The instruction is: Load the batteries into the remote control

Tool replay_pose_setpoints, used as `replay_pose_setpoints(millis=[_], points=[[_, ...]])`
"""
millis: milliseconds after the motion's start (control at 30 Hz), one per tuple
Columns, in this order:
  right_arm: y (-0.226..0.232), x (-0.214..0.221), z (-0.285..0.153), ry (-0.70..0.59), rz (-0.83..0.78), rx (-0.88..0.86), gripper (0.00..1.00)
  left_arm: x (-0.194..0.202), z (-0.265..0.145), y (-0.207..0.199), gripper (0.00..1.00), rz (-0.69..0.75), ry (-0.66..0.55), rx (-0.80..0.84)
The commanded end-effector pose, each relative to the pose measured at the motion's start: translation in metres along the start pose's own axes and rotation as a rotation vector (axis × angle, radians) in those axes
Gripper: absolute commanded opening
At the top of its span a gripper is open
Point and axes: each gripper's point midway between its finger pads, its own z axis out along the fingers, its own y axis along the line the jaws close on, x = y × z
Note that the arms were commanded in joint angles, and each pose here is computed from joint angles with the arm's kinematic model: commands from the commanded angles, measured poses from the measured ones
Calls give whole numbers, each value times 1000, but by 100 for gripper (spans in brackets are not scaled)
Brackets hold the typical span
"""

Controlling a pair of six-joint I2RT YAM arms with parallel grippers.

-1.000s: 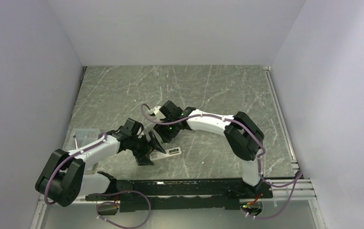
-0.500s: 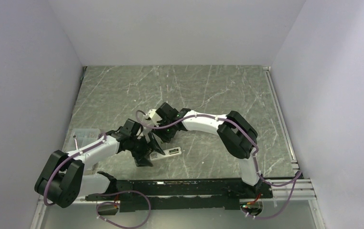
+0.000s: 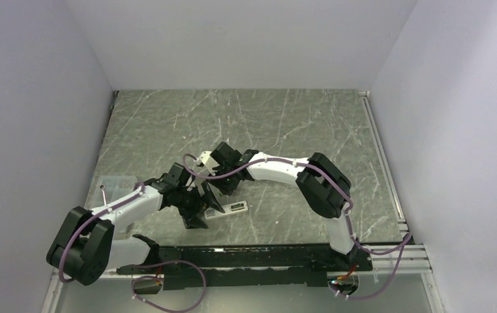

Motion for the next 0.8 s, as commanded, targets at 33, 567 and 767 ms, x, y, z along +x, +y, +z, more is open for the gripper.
replay_pose_setpoints(millis=[33, 567, 767], points=[[18, -2, -7, 8, -45, -48, 42, -5, -5, -20, 92, 62, -29, 78], [31, 0, -6, 11, -71, -100, 41, -4, -8, -18, 92, 59, -39, 79], [36, 7, -3, 31, -80, -104, 39, -3, -10, -17, 92, 59, -47, 74]])
